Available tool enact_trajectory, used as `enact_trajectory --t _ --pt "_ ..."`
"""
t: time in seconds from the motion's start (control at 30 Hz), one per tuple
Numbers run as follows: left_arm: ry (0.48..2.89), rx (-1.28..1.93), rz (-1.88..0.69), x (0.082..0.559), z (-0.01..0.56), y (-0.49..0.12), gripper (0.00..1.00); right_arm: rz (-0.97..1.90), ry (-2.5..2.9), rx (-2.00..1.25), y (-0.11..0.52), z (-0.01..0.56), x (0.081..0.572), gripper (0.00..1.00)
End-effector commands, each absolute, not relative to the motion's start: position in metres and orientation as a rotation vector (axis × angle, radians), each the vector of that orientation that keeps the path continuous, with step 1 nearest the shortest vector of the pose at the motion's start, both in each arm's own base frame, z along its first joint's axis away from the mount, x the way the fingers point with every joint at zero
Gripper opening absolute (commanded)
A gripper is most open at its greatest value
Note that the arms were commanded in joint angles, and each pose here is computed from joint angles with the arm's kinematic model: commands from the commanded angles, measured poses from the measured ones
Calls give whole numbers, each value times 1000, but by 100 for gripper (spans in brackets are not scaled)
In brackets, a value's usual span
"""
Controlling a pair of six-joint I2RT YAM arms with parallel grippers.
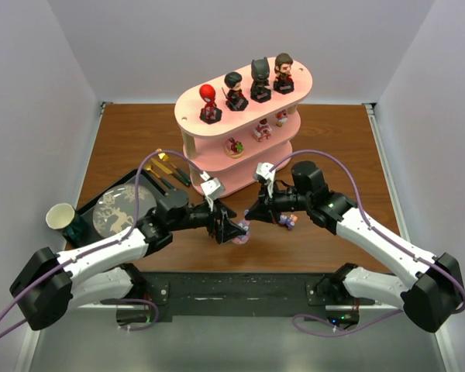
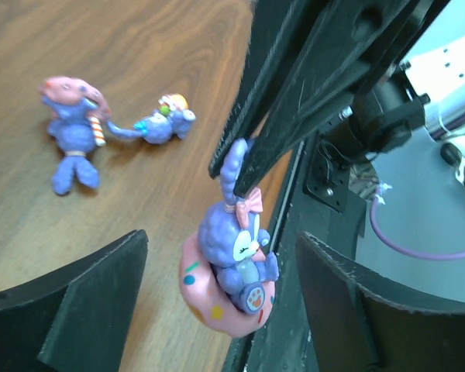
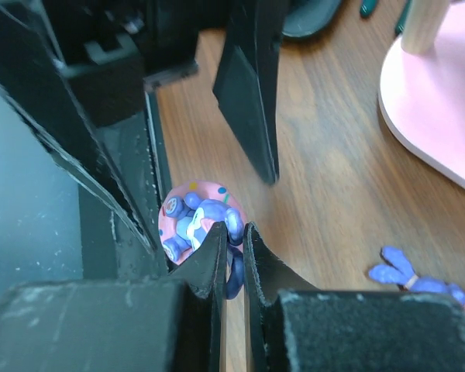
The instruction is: Place and organize the plastic toys onto the shelf
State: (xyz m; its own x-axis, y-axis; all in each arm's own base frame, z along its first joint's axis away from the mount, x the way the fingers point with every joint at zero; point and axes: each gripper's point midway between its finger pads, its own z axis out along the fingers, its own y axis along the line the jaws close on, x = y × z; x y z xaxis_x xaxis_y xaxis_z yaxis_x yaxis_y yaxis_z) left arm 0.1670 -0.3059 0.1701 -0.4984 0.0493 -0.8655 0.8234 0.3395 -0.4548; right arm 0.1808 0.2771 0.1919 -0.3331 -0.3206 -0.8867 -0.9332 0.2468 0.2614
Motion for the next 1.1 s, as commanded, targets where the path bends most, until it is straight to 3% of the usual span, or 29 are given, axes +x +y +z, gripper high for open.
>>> enact_trajectory --t 0.0,0.33,0.43,0.53,0.57,0.63,0.8,0.9,1.07 --pt "1749 822 -1304 156 173 -317 79 1131 1617 -1194 293 231 182 0" --pt "1766 816 -1315 150 160 -316 62 1093 1598 -1166 291 235 187 0" --pt "1770 804 -1316 150 158 -315 52 1087 1593 -1155 290 236 187 0" --pt "1763 782 -1315 150 159 -313 30 1096 1594 -1143 290 237 186 0" --pt "1762 771 -1314 151 159 -313 16 1105 1601 -1134 290 236 185 3" --pt "1757 759 -1309 153 161 -313 3 1098 1610 -1107 289 237 187 18" --pt "1762 664 -1253 168 167 -310 0 1064 1723 -888 278 241 198 65" --pt "1777 600 -1199 180 168 -306 0 1012 1762 -723 263 249 204 77" --pt "1789 510 -1129 197 170 -304 0 976 1886 -409 243 248 206 79"
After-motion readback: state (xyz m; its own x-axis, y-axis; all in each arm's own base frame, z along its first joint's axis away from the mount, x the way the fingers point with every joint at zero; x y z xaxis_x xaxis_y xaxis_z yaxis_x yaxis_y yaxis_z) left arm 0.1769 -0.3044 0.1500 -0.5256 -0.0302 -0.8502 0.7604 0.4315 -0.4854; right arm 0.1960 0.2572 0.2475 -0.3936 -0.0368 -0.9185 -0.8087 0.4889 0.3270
